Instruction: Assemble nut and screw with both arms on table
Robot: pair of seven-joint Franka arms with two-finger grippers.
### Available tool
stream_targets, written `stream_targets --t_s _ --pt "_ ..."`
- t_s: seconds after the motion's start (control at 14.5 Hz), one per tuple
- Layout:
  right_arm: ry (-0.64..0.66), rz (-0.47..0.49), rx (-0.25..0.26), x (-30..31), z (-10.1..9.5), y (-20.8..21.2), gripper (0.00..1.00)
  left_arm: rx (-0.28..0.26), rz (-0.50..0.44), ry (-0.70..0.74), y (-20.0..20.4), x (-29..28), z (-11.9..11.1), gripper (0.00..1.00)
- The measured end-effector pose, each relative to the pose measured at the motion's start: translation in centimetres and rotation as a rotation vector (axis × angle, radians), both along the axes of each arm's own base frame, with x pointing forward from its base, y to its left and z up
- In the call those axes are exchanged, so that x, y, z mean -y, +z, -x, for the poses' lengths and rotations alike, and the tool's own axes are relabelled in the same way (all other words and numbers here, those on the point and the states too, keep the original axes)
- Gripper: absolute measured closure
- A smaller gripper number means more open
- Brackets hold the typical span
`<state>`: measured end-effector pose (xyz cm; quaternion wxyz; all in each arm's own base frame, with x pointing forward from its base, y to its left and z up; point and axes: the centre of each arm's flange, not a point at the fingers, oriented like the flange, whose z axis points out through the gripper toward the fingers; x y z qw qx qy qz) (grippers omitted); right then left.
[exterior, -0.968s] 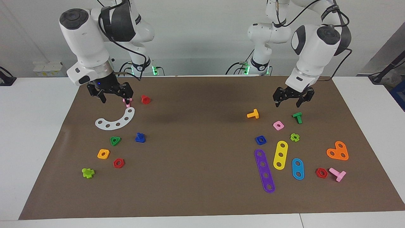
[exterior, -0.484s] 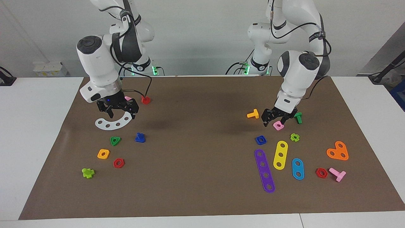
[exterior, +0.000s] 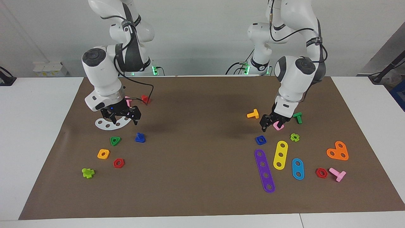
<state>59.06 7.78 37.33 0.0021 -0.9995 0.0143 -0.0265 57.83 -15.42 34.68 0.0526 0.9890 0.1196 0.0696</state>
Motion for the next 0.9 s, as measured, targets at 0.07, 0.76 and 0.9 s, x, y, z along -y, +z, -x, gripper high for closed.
stream_targets --t_s 0.07,0.76,0.9 --pt "0.006 -0.001 -0.003 -0.4 -0.1 -0.8 0.0 -0.005 -0.002 0.001 -0.8 0.0 -0.1 0.15" --pt "0.064 -0.002 0.002 0.0 2.0 -5.6 0.15 -0.045 -0.019 -0.015 -5.3 1.0 0.6 0.27" --pt "0.077 -0.003 0.023 0.0 1.9 -5.6 0.15 -0.047 -0.02 -0.015 -5.4 0.9 0.6 0.3"
